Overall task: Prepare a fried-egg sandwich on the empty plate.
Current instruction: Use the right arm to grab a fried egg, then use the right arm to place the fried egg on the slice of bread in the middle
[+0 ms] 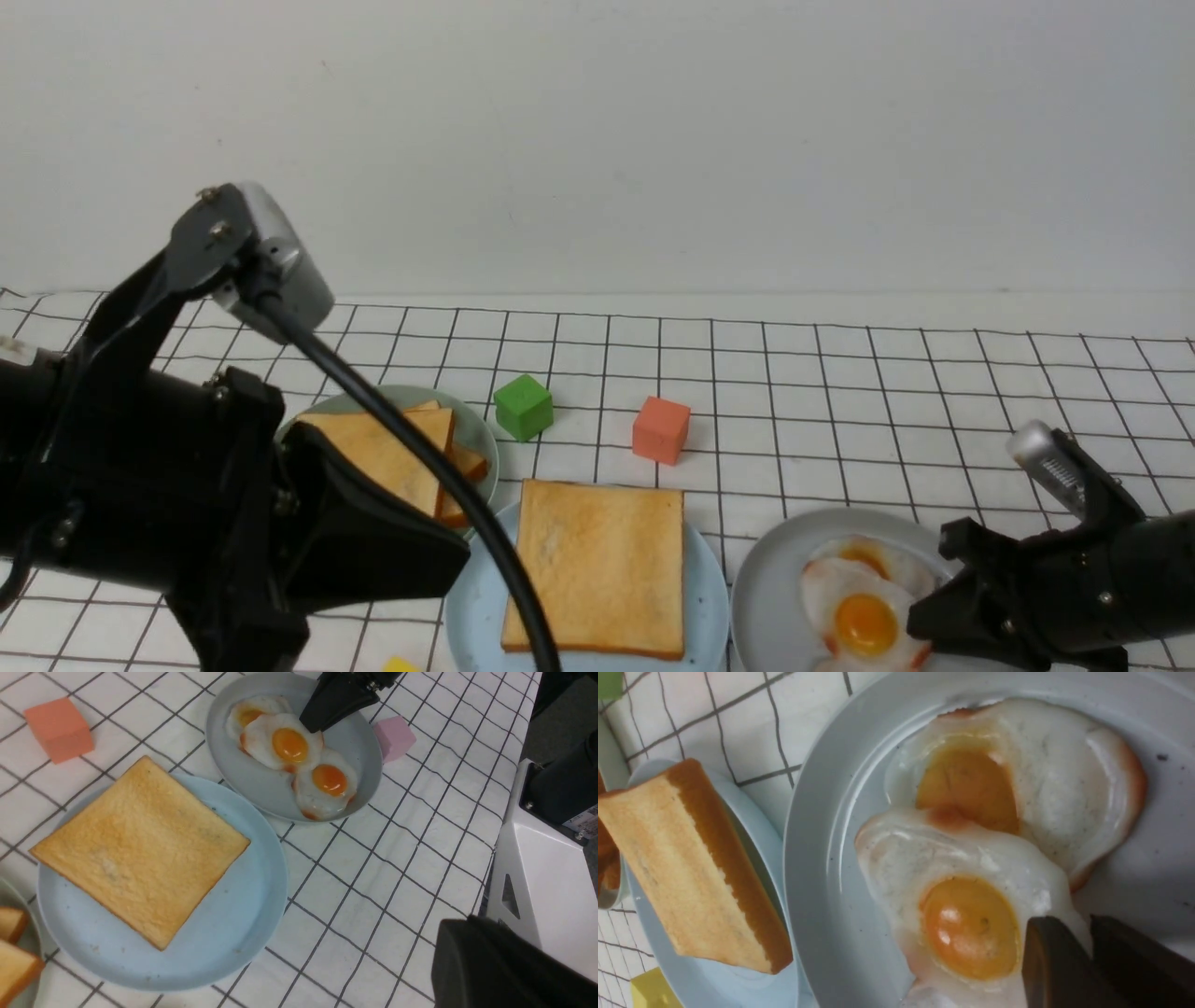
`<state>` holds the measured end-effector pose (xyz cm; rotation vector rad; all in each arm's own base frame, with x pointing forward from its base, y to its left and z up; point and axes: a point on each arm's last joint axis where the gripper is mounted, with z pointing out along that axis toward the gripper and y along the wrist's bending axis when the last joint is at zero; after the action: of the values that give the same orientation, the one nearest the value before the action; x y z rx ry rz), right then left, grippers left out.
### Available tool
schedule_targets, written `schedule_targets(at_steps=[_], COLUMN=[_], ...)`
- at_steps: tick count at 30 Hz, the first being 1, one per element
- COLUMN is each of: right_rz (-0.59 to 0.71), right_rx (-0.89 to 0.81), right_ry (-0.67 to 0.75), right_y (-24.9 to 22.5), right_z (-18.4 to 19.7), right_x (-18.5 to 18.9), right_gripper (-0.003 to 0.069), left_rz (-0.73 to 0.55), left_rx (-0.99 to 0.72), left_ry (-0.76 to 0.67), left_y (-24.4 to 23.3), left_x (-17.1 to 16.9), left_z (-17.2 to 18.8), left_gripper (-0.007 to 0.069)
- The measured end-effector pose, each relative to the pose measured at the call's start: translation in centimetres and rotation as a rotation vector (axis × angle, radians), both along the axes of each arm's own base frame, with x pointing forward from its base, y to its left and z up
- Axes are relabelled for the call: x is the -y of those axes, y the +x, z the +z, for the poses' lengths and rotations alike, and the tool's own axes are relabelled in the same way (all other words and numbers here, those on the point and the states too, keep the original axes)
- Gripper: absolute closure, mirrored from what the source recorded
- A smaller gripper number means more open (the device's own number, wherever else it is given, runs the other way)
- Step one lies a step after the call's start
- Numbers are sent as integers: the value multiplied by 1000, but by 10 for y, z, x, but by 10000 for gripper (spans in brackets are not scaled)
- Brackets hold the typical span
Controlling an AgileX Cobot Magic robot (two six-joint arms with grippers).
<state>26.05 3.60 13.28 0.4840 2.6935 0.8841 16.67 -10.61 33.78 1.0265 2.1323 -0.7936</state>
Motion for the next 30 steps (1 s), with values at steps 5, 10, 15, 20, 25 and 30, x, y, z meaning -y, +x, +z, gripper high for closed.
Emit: schedule_targets(at_steps=[5,10,15,20,25,30], right_rz=[14,32,87,229,340,344], right_rx=[62,177,262,303,256,198], right_ry=[-7,16,121,156,171,186], right_y=[-1,2,11,17,28,48], right_z=[16,47,79,94,81,55], right_x=[0,-3,-19,-62,-107,-138], right_gripper=[578,582,582,582,582,582], left_rz=[90,191,341,454,504,506], left_rx=[-4,33,42,-1,-43,-50], left_ry=[41,73,60,77,96,98], left_y=[-15,-44,-74,-90,-94,-94], left_x=[-11,-27,-43,-54,-58,-59], left_z=[8,22,32,32,30,30], left_gripper=[638,638,638,638,638,638])
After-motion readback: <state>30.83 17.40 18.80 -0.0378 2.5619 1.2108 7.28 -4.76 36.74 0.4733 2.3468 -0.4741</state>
